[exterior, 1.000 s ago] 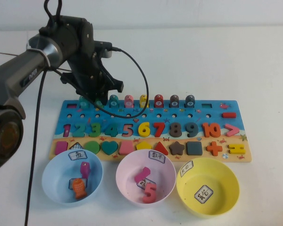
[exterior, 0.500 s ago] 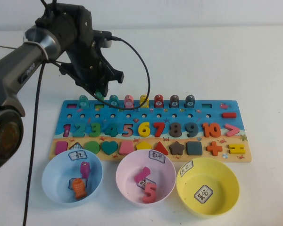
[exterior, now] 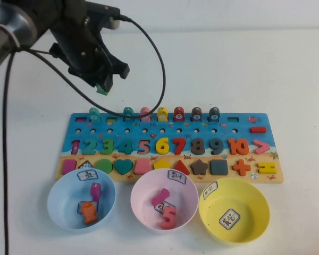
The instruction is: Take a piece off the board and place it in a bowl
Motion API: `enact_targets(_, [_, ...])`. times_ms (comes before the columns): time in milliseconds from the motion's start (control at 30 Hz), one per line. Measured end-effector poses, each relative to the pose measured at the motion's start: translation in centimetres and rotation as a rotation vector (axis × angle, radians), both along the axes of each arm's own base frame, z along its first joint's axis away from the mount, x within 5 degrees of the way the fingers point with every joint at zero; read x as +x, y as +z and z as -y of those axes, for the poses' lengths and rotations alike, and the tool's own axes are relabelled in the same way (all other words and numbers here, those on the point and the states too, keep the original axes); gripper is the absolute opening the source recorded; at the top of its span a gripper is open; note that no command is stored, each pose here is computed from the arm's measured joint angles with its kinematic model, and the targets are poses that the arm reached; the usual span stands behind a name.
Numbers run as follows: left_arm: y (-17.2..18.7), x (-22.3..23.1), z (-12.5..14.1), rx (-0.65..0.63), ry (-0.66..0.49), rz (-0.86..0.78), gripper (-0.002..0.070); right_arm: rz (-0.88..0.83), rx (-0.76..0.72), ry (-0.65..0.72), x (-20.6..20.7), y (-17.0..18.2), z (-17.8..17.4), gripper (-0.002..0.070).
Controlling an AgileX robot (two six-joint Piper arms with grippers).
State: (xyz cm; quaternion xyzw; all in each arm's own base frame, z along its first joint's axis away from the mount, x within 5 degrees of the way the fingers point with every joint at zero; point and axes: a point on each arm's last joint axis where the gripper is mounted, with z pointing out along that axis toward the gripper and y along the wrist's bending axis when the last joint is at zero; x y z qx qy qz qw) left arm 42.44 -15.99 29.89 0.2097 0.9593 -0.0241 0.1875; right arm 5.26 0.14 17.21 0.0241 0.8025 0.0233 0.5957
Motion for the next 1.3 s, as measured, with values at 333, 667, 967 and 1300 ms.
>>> enact_targets(333, [0.9,-13.0,-2.3,0.014,-0.075,-0.123,0.0196,0.0,0.0,0.0,0.0,0.0,0.0,-0.0018])
enact_targets(667, [-5.9,-21.6,-4.4,-0.075,-0.045,-0.116,0.0196,0.0,0.0,0.0,0.0,0.0,0.0,-0.0018])
enact_targets(967, [-8.0,-20.2,-4.3,-0.022,-0.065,-0.074,0.0203,0.0,0.0,0.0,0.0,0.0,0.0,-0.0018])
enact_targets(1300, [-9.8,-19.3,-4.0,0.016,-0.077,-0.087,0.0387,0.0,0.0,0.0,0.0,0.0,0.0,-0.0018])
